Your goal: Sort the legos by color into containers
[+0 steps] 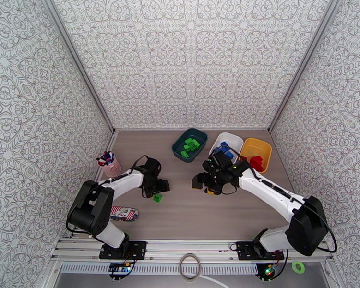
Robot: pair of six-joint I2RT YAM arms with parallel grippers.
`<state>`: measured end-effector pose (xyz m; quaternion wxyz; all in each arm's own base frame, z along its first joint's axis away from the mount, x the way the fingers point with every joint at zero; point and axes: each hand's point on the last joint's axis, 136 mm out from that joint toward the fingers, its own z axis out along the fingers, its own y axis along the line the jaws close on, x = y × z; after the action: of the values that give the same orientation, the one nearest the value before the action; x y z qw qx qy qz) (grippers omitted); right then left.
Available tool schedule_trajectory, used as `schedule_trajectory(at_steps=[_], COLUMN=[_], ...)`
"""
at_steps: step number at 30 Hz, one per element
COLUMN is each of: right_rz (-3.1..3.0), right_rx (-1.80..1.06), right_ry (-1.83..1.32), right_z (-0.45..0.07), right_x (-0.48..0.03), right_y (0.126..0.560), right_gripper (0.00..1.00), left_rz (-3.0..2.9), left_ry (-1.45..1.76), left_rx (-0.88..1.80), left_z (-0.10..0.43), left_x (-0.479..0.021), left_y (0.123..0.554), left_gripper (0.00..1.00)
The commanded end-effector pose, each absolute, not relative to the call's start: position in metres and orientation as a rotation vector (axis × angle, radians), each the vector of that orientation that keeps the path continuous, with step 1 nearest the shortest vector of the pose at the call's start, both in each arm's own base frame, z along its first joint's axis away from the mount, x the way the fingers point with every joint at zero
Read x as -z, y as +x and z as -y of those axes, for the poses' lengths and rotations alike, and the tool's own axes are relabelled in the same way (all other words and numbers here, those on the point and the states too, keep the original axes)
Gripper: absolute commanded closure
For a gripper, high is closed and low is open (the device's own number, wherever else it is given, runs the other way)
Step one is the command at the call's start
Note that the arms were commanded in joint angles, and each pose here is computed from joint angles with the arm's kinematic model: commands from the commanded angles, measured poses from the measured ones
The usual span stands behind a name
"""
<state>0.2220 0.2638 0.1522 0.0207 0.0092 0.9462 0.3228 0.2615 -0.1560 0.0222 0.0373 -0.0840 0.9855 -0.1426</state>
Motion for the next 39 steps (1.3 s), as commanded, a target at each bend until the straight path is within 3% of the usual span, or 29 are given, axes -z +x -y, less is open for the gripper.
schedule_trajectory(at_steps=[1,7,13,24,39], right_rz=[-2.903,-2.899,-2.888,-2.881,-2.888], right_rx=[-1.004,-1.0,-0.993,-1.006,-1.013], right_ry=[0.051,0.072,0.085,0.103,0.103], right_z=[-0.261,-0.255,-0.25,-0.251,-0.259], right_x=[-0.155,-0.153,-0.155,-0.154,-0.153], right_y=[0.22,0.214,0.211,0.212,0.22], right_gripper=[0.2,0.2,0.21,0.2,0.2], left_rz=[-3.124,-3.171,-3.183,-3.178,-3.154], left_ry=[-0.264,-0.185,-0.059,-0.119,-0.187], left_rx=[0.283,0.099,-0.009,-0.005,0.15], left_z=[0.152,0.159,0.17,0.163,0.177], left_x=[-0.015,-0.012,-0.013,-0.015,-0.018], left_y=[0.232,0.226,0.217,0.203,0.222], left_gripper=[0.31,0.38,0.38,0.44,0.59])
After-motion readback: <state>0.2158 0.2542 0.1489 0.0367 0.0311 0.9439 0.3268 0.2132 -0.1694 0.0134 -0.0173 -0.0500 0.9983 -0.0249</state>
